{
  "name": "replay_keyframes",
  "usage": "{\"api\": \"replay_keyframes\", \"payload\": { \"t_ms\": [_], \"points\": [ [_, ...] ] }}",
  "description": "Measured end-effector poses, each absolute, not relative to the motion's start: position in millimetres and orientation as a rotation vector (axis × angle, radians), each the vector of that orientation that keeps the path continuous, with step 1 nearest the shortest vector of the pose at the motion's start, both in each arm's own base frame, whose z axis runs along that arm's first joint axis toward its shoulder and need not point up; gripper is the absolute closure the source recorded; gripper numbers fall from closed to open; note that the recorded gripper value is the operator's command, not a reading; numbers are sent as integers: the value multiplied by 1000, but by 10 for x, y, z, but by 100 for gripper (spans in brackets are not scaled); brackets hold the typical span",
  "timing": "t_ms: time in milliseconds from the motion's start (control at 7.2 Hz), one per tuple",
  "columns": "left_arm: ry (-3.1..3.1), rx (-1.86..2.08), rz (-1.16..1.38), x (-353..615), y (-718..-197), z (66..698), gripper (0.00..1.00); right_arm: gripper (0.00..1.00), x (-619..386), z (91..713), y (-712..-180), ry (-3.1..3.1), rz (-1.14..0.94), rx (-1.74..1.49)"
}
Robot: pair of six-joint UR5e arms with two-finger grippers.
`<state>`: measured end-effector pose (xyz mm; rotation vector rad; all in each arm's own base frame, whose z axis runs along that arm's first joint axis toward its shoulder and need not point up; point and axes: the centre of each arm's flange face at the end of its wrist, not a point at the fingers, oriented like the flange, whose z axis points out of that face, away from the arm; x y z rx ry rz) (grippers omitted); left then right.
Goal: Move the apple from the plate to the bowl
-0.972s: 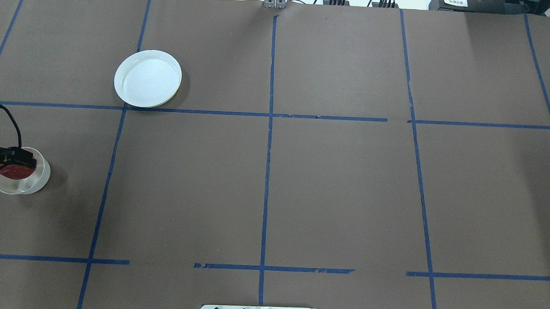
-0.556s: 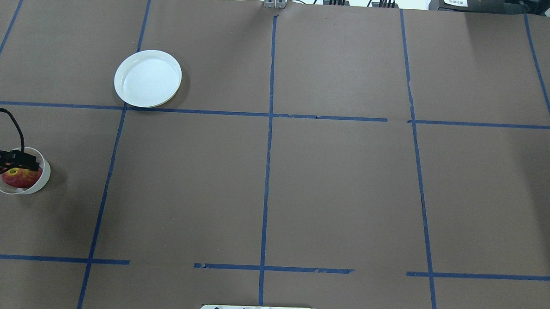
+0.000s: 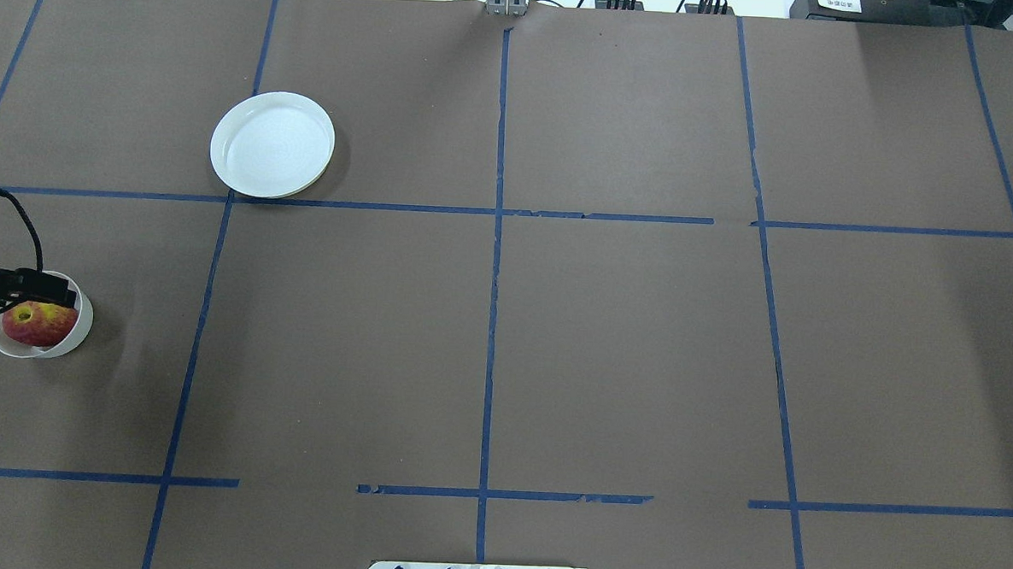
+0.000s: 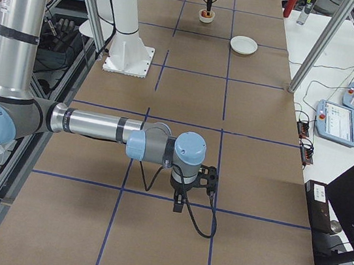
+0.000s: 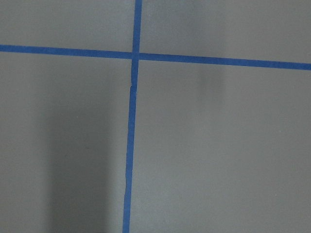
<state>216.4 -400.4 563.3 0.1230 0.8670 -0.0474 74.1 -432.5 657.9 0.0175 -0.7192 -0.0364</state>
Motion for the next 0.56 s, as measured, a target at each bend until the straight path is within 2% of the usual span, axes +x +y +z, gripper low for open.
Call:
{"api": "replay_keyframes", "payload": {
  "t_ms": [556],
  "points": [
    [773,221,135,967,-4218,5856,1,0,741,6580,-4325,-719,-36,17]
  ]
}}
